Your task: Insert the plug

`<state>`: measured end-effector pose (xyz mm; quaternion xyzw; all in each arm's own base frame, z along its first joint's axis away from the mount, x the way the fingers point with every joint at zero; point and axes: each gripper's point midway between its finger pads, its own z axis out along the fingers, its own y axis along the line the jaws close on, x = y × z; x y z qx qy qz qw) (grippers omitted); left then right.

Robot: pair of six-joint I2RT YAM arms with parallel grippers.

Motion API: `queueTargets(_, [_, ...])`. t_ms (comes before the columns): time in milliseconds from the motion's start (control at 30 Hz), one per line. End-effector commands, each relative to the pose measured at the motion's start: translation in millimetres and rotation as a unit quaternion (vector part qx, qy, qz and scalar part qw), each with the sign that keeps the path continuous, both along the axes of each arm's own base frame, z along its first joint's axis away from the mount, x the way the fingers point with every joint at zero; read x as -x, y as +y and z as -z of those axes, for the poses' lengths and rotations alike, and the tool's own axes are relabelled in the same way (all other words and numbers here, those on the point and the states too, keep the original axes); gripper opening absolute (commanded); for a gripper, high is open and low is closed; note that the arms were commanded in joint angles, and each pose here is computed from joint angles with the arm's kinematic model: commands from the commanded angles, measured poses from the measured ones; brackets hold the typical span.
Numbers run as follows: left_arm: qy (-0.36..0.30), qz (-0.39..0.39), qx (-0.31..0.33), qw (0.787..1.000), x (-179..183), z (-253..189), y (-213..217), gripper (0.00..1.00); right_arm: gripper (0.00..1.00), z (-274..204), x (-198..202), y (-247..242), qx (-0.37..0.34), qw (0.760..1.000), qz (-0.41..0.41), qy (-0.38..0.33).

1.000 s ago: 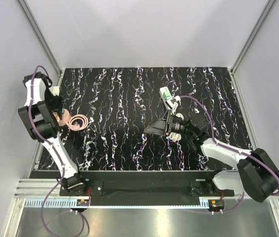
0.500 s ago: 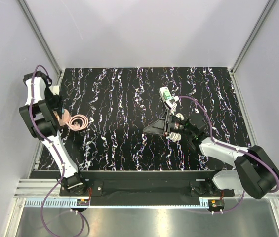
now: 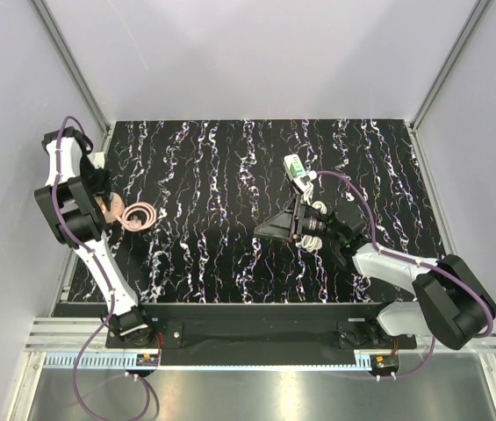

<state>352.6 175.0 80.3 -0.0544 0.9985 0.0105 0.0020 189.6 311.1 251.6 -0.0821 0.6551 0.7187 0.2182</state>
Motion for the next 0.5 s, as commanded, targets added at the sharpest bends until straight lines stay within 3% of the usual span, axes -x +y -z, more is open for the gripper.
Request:
queueTargets(0, [-0.044, -0.041, -0.024, 0.998, -33.2, 40.4, 29.7, 0.0, 1.0, -6.5, 1.8, -1.5, -0.014, 1.0, -0.005, -0.018])
queueTargets(367, [-0.014, -0.03, 0.014, 0.999, -21.0, 67.0, 18.3, 0.0, 1.0, -5.6, -0.2, -1.6, -0.018, 1.0, -0.007, -0.013])
queueTargets(400, [-0.014, -0.03, 0.014, 0.999, -21.2, 67.2, 18.4, 0.04, 1.0, -5.6, -0.6, -1.9, -0.018, 1.0, -0.006, -0.013])
queueTargets(467, [-0.023, -0.03, 0.017, 0.999, -24.1, 63.4, 17.4, 0.29, 1.0, -5.0, -0.3, -1.7, -0.018, 1.0, -0.006, -0.013])
